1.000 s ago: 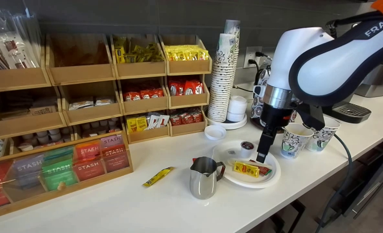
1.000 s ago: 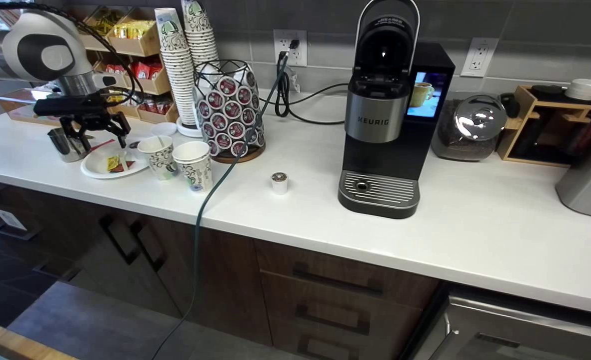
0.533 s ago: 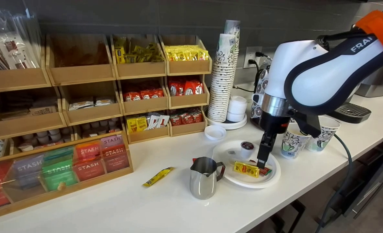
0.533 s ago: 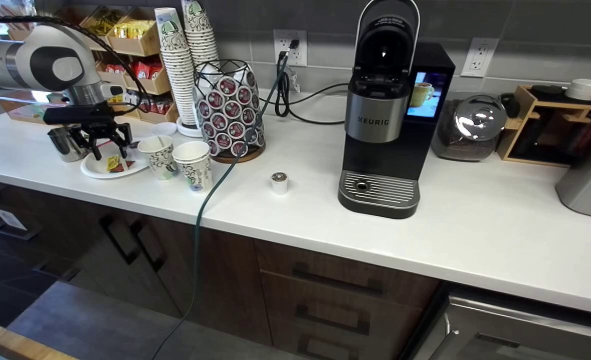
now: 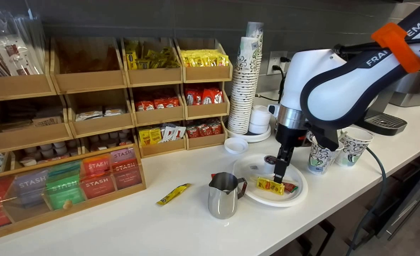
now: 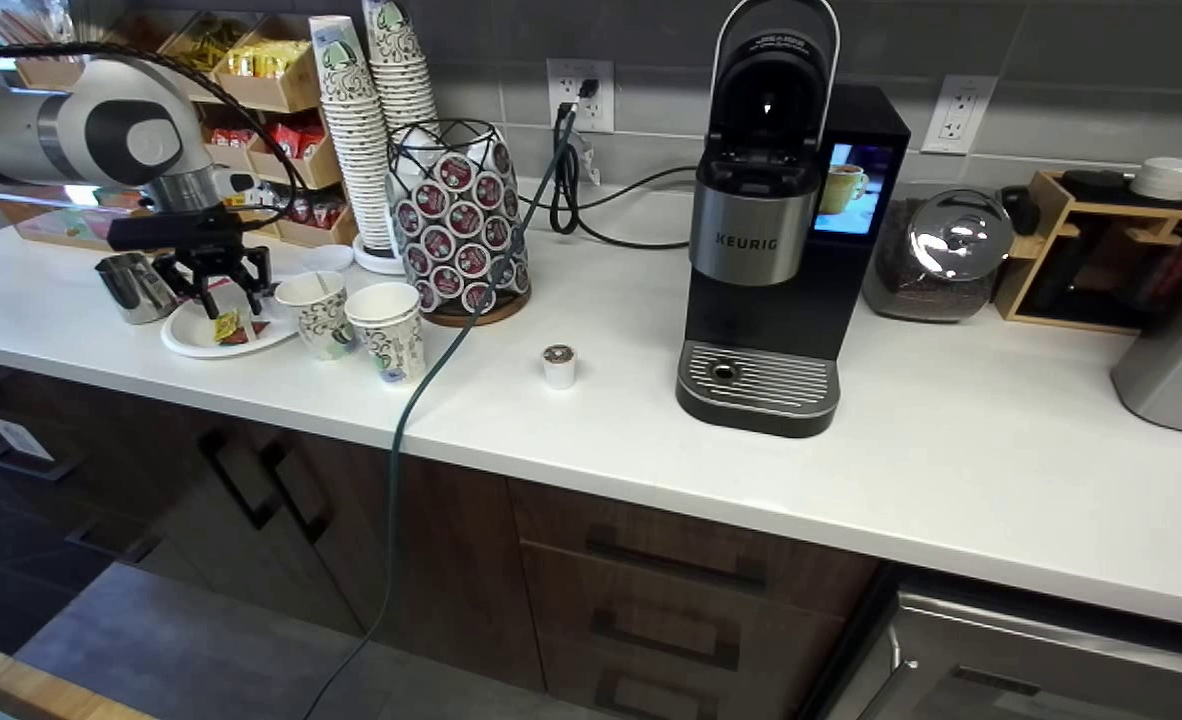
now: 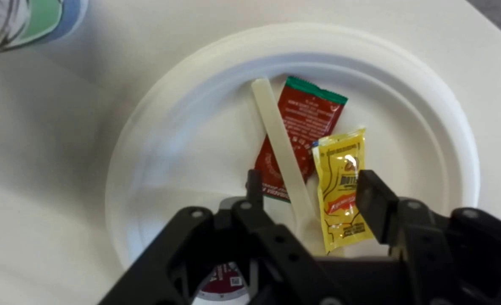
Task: Put the white spoon in the coffee cup on the right
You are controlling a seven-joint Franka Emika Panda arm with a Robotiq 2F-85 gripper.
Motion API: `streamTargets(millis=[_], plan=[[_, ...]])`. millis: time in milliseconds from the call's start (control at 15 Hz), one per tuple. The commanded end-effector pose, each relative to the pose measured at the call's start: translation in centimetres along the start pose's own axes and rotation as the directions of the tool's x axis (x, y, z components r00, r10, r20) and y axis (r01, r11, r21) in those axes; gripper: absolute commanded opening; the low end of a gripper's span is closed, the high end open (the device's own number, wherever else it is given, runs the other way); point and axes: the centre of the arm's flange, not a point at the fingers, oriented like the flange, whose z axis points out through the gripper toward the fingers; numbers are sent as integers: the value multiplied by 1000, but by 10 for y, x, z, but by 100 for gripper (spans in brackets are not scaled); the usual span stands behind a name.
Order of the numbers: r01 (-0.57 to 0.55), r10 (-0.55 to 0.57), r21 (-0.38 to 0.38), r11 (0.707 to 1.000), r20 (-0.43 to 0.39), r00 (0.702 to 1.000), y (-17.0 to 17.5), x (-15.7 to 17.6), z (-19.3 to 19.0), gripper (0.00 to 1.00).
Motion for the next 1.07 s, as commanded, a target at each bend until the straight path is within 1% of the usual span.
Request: streamTargets(millis=[0, 67, 200, 267, 333, 400, 600, 733, 800, 867, 933, 1000], plan=[[17, -17, -2, 1000, 11, 1000, 3, 15, 10, 45], [17, -17, -2, 1000, 13, 1000, 4, 16, 12, 48], [19, -19, -4, 1000, 16, 1000, 4, 19, 15, 42], [21, -21, -4, 1000, 17, 1000, 5, 20, 16, 44], [23, -23, -4, 1000, 19, 1000, 5, 21, 17, 39], [24, -24, -4, 1000, 21, 999, 5, 22, 19, 39], [29, -29, -4, 1000, 25, 999, 5, 24, 23, 32], [33, -33, -4, 999, 28, 999, 4, 25, 25, 19], [33, -33, -6, 999, 26, 999, 4, 25, 24, 7], [33, -33, -9, 999, 24, 999, 3, 24, 23, 1], [34, -33, -13, 999, 22, 999, 3, 23, 22, 0], [32, -31, -19, 999, 20, 999, 3, 22, 19, 3]])
